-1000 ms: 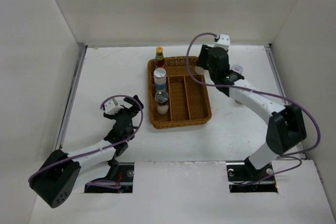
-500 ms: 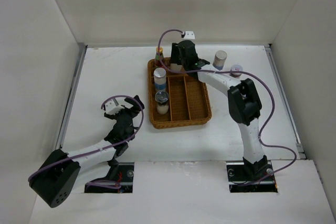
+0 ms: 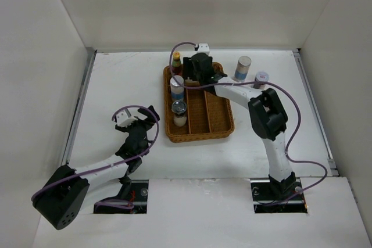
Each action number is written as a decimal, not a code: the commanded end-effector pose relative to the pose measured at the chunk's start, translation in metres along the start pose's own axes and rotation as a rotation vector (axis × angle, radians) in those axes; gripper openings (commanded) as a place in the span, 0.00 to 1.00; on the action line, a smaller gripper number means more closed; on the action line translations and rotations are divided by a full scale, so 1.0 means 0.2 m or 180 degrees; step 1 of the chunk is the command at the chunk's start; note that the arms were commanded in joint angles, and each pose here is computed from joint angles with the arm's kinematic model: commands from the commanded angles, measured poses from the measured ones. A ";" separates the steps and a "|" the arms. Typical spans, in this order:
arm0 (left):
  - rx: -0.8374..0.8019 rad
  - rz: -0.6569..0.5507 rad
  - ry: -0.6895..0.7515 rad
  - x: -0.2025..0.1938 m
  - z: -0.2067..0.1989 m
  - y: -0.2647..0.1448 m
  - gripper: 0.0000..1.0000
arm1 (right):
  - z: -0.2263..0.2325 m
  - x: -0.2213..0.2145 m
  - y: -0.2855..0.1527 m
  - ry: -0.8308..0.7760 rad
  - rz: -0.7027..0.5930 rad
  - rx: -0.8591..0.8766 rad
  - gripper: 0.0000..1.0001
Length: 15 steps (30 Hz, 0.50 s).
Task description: Organize the condiment bottles
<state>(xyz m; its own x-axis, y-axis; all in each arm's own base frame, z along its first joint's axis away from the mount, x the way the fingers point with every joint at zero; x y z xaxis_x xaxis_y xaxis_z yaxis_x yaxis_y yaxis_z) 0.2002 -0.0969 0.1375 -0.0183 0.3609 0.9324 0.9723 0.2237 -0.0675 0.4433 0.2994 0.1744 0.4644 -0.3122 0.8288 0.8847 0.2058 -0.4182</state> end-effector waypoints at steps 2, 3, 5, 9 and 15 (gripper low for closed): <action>-0.0089 -0.0094 -0.0173 0.03 -0.03 0.00 1.00 | 0.11 0.36 -0.27 0.0264 -0.0599 0.0311 0.89; -0.0101 -0.0096 -0.0180 0.04 -0.03 0.00 1.00 | 0.09 0.39 -0.33 0.0289 -0.0639 0.0322 0.90; -0.0079 -0.0094 -0.0170 0.03 -0.03 0.01 1.00 | 0.03 0.45 -0.42 0.0348 -0.0740 0.0324 0.91; -0.0107 -0.0075 -0.0162 0.03 -0.04 0.01 1.00 | -0.19 0.55 -0.55 0.0431 -0.0921 0.0123 0.92; -0.0125 -0.0045 -0.0145 0.02 -0.04 0.01 1.00 | -0.60 0.62 -0.52 0.0492 -0.1042 -0.0588 1.00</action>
<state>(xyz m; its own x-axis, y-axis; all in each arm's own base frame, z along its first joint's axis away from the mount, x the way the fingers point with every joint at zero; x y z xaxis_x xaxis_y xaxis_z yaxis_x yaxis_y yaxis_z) 0.2007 -0.0989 0.1334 0.0035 0.3541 0.9352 0.9753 0.2052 -0.0813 0.4038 0.1550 0.3002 0.1503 -0.4977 0.8542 0.9858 0.0096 -0.1678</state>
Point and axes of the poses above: each gripper's point midway between its finger pads, its own y axis out along the fingers, its own z axis along the line the jaws close on, x = y × z, the point moved 10 cm from there along -y, back along the fingers, and after that the axes turned 14 degrees about y, right-handed, at the moved point
